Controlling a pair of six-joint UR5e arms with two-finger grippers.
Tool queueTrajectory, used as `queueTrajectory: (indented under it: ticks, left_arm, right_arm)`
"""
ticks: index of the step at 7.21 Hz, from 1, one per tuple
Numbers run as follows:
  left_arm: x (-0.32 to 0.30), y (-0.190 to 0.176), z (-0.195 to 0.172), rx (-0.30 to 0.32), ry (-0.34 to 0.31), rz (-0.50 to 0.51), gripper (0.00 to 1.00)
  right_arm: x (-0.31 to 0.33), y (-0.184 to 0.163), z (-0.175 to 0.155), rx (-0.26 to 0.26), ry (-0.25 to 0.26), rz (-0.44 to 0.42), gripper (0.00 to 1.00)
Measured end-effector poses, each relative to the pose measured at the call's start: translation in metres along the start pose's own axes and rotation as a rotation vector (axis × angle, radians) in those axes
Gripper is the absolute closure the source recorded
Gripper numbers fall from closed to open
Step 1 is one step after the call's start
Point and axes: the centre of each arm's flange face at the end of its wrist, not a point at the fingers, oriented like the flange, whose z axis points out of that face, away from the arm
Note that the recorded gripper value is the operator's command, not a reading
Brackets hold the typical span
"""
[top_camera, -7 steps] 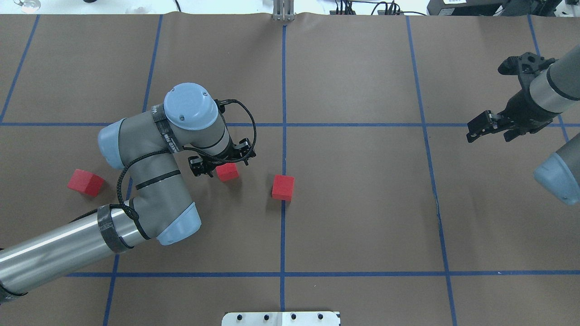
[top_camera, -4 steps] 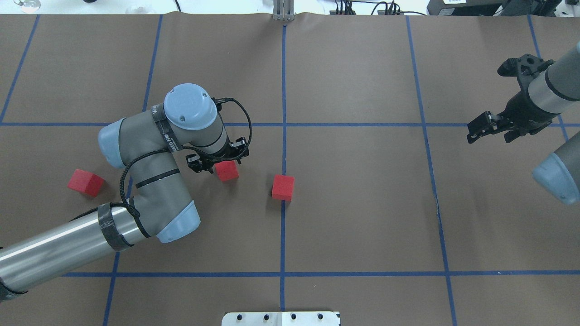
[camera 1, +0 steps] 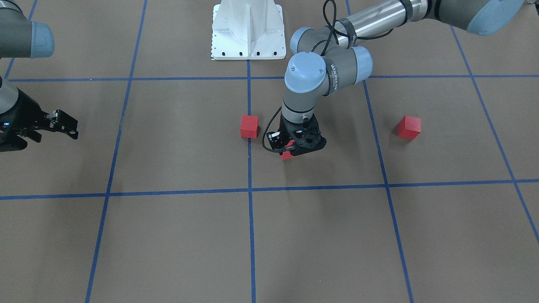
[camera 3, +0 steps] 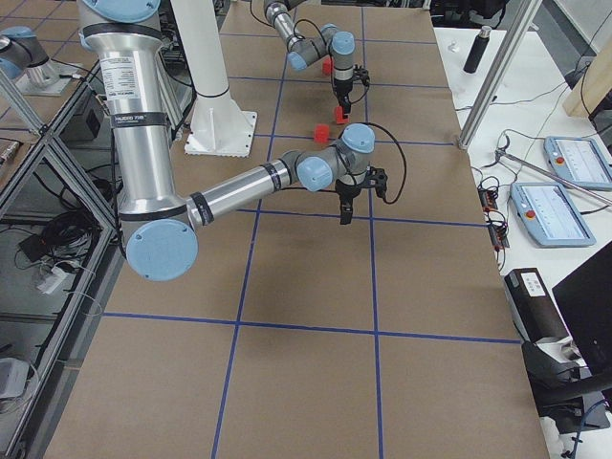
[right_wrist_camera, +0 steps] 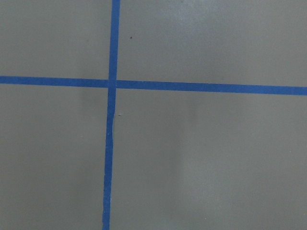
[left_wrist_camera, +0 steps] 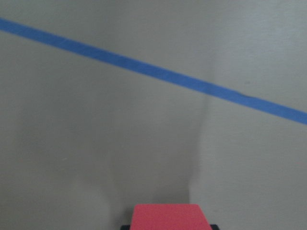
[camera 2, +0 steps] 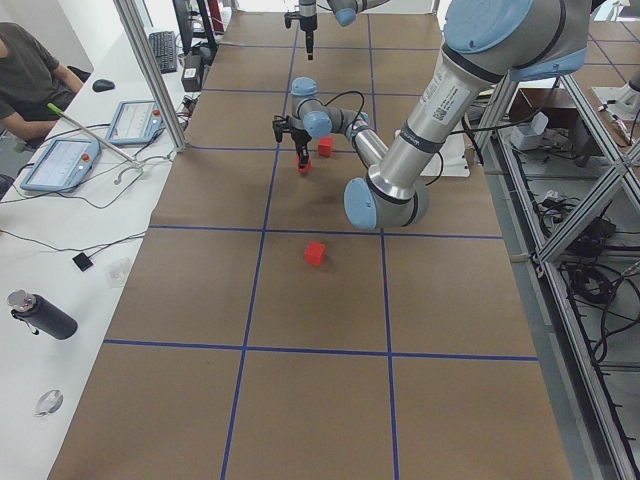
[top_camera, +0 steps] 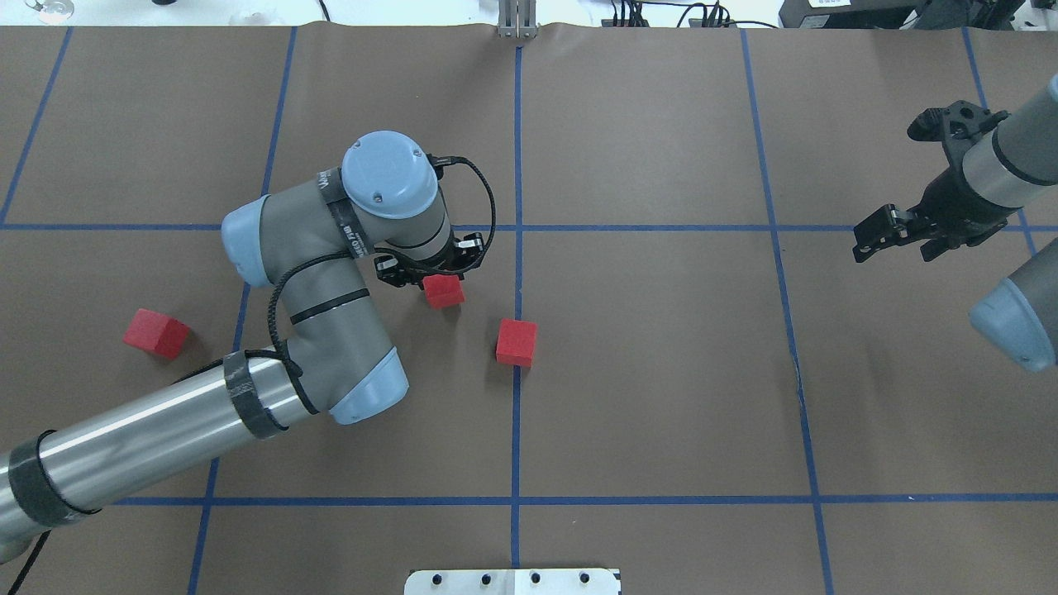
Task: Form red blocks into L shape at center
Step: 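Grasp the middle red cube with the left gripper and carry it toward the placed cube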
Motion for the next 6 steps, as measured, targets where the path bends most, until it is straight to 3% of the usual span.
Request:
queueTrajectory:
  ticks: [3,6]
  left_arm:
    - [0.067,-0.011,-0.002,0.020,-0.009,0.068,1.00]
    - [0.082,0.011,0.003,-0.002,-0.003,0.098,1.00]
  right_arm:
    - [0.000,-0.001,0.001,0.000,0.002,-0.002,0.00]
    - [0.002,-0.004,0.005,0.002,0.002,-0.003,0.00]
